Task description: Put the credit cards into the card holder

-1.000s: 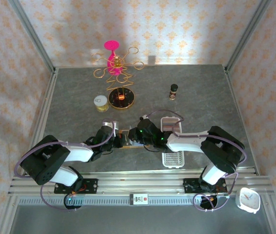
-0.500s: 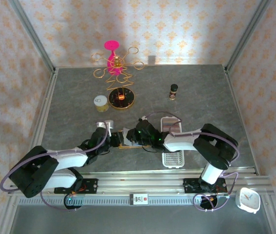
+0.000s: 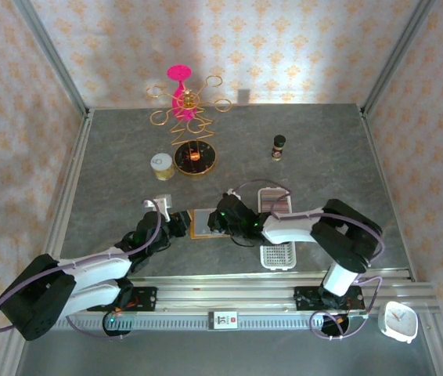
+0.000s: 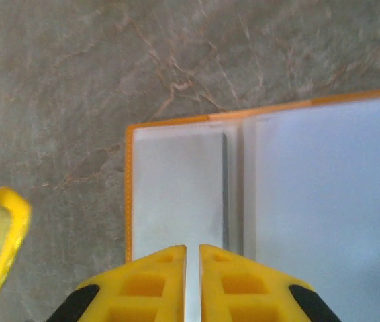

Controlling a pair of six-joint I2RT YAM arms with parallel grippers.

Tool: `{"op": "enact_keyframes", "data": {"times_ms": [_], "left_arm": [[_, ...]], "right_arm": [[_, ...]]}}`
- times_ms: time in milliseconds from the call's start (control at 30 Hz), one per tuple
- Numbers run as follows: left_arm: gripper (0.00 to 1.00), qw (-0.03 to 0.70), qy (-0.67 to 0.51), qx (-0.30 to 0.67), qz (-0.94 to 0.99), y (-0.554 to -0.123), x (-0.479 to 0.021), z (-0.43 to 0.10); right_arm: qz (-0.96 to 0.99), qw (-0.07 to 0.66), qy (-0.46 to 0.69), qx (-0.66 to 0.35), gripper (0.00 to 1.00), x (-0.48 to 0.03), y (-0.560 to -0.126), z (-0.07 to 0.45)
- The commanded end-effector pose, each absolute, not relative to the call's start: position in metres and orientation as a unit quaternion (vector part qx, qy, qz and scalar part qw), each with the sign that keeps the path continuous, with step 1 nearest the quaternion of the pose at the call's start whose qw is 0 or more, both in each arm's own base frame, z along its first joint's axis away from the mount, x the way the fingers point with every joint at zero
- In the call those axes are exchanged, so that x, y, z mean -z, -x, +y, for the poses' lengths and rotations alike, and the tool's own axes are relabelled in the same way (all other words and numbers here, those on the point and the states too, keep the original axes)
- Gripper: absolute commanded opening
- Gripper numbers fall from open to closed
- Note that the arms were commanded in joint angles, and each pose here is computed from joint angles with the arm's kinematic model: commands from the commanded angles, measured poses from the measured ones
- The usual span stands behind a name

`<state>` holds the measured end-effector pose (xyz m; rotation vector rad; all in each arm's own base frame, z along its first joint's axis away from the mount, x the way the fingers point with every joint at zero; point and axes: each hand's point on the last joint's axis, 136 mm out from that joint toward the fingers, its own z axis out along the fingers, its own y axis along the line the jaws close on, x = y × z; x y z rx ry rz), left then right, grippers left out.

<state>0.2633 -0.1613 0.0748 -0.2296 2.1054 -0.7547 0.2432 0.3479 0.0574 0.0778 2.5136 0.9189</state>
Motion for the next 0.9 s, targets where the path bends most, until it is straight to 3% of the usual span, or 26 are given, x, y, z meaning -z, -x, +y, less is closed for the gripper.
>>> {"op": "enact_keyframes", "data": {"times_ms": [0,233,433,600,867], "left_arm": [[0.24,0.431,0.069,0.348,0.83,-0.259,-0.086,-0.178],[0.24,0.429,0.067,0.351,0.83,-0.258,-0.085,-0.179],[0.24,0.42,0.058,0.354,0.833,-0.258,-0.081,-0.184],[0.24,0.415,0.054,0.356,0.836,-0.258,-0.079,-0.186],[0.24,0.415,0.053,0.355,0.836,-0.258,-0.078,-0.186]], "right_arm": [[0.884,0.35,0.034,-0.307,0.15,-0.129,-0.263,0.335],[0.804,0.482,0.197,-0.286,0.24,-0.22,-0.242,0.3],[0.704,0.52,0.422,-0.233,0.37,-0.235,-0.192,0.28],[0.615,0.488,0.611,-0.103,0.51,-0.202,-0.161,0.241],[0.604,0.371,0.697,0.104,0.63,-0.133,-0.169,0.166]]}}
